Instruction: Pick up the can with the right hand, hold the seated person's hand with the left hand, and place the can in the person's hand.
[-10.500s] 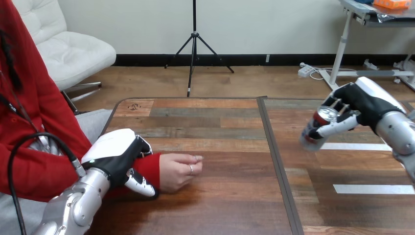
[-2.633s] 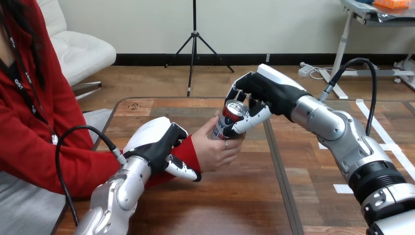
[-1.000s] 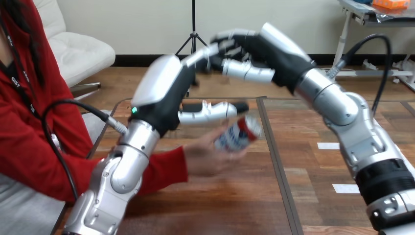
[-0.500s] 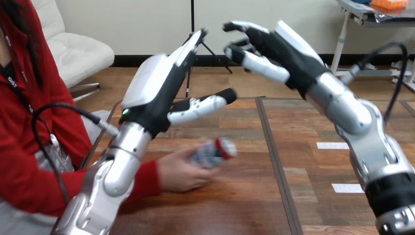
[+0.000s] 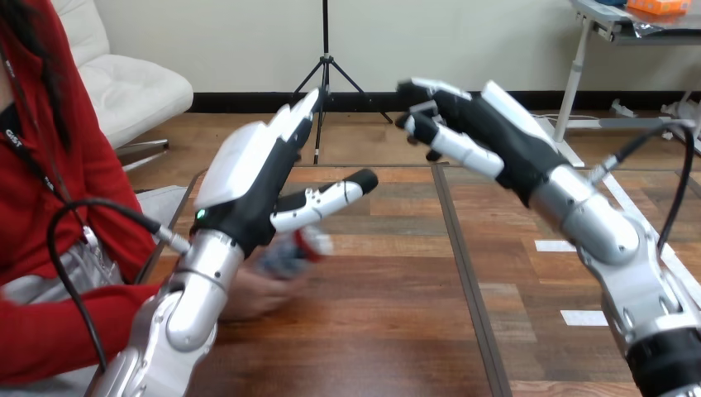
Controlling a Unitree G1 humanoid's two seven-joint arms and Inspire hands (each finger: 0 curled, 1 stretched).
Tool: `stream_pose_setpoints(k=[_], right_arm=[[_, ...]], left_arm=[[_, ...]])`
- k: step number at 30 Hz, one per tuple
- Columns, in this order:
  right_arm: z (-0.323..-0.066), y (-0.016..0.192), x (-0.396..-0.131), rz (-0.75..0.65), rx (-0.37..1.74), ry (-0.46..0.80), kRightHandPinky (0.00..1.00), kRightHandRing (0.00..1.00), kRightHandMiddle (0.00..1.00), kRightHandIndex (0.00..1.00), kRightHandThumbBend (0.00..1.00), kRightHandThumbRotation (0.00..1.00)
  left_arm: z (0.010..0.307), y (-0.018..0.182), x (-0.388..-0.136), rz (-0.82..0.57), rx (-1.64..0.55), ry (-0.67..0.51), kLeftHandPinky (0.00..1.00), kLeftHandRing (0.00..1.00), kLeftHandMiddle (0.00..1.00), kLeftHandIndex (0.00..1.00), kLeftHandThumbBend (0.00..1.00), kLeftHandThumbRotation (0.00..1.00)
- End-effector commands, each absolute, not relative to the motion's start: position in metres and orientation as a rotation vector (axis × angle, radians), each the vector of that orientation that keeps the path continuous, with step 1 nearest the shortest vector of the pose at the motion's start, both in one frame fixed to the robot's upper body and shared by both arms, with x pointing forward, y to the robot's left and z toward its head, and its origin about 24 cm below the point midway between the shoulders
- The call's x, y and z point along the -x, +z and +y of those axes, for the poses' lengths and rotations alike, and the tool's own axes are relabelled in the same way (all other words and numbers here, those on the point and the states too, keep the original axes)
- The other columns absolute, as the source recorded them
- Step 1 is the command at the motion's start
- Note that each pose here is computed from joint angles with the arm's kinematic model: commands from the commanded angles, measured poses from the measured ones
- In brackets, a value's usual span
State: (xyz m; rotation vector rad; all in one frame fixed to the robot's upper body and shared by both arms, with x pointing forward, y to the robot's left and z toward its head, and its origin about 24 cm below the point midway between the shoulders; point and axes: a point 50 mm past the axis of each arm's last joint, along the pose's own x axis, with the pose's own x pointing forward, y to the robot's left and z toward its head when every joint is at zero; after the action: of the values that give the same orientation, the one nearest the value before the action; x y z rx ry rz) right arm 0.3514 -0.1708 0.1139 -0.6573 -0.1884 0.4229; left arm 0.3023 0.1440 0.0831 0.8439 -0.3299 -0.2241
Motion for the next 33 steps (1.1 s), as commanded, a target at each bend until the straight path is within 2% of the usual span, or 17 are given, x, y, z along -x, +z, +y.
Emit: stream_pose_setpoints(k=[1, 8, 14, 17, 21, 26, 33], right_arm=[[-0.172, 0.142, -0.352, -0.327, 0.612, 0.38, 0.59, 0.73, 0.78, 0.88, 0.94, 1.0], [-0.179, 0.13, -0.34, -0.352, 0.521, 0.363, 0.58, 0.73, 0.78, 0.87, 0.94, 1.0], [-0.186, 0.112, -0.327, -0.371, 0.414, 0.337, 0.62, 0.76, 0.78, 0.86, 0.94, 1.0], [-0.189, 0.101, -0.318, -0.373, 0.366, 0.315, 0.65, 0.76, 0.78, 0.85, 0.93, 1.0], [-0.192, 0.086, -0.307, -0.363, 0.306, 0.297, 0.67, 0.76, 0.78, 0.84, 0.92, 1.0], [-0.195, 0.069, -0.295, -0.333, 0.229, 0.284, 0.7, 0.77, 0.78, 0.84, 0.9, 1.0], [-0.198, 0.047, -0.279, -0.277, 0.137, 0.258, 0.73, 0.78, 0.79, 0.83, 0.89, 1.0]], left_arm=[[0.146, 0.09, -0.303, -0.356, -0.774, -0.208, 0.71, 0.96, 0.94, 0.95, 0.62, 0.79], [0.152, 0.078, -0.297, -0.327, -0.589, -0.224, 0.74, 0.95, 0.93, 0.92, 0.57, 0.73], [0.165, 0.065, -0.292, -0.296, -0.518, -0.216, 0.76, 0.89, 0.89, 0.88, 0.55, 0.76], [0.172, 0.059, -0.289, -0.282, -0.46, -0.203, 0.72, 0.83, 0.84, 0.83, 0.54, 0.79], [0.18, 0.052, -0.285, -0.28, -0.348, -0.19, 0.67, 0.78, 0.8, 0.78, 0.51, 0.78], [0.189, 0.044, -0.28, -0.277, -0.245, -0.175, 0.62, 0.74, 0.76, 0.72, 0.46, 0.75], [0.2, 0.032, -0.271, -0.259, -0.161, -0.153, 0.57, 0.71, 0.72, 0.67, 0.45, 0.78]])
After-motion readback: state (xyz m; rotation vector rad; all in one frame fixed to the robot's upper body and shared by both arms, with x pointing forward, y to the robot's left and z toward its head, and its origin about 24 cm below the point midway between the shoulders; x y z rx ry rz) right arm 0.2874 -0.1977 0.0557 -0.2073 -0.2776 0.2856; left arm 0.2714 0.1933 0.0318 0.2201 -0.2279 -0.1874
